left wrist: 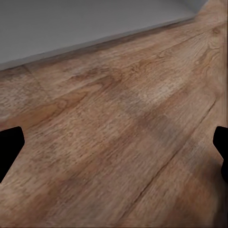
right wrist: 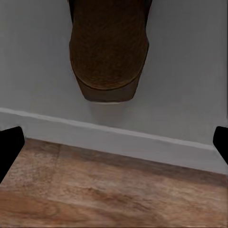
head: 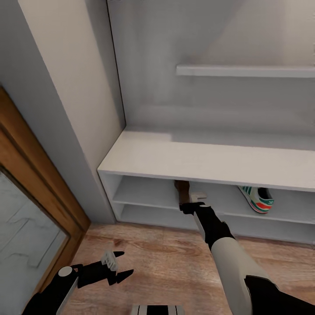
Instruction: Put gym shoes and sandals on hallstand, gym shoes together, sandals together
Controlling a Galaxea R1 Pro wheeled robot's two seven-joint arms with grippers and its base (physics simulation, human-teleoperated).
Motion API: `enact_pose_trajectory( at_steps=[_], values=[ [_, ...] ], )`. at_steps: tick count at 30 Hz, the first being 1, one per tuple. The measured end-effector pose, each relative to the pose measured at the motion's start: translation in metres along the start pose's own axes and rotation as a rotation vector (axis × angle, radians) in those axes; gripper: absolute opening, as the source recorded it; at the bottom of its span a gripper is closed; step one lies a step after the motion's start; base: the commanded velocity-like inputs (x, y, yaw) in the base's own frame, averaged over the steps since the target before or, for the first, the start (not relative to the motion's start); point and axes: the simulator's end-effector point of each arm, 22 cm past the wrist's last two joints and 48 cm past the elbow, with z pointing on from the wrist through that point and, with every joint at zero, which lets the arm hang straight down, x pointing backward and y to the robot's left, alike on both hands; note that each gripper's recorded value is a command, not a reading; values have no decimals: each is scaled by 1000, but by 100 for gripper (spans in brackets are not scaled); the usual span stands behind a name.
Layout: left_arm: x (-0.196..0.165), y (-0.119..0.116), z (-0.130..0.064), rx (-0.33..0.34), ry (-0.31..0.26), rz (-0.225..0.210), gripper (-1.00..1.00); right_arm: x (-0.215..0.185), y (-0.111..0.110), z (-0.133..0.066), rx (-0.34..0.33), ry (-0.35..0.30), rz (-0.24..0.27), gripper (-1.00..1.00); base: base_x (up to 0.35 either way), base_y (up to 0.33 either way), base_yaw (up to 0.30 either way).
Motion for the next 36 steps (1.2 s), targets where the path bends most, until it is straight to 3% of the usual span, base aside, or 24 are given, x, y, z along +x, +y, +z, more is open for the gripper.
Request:
enact_pose_trajectory(
  at_steps=[30, 36],
  values=[
    [-1, 3, -2, -6, -2, 3, 100, 4, 2, 1, -3, 5, -4, 100, -332, -48, 0],
    [-9, 20, -13, -49, -24, -5, 100, 2, 1, -1, -2, 0, -3, 100, -220, 0, -144]
  ],
)
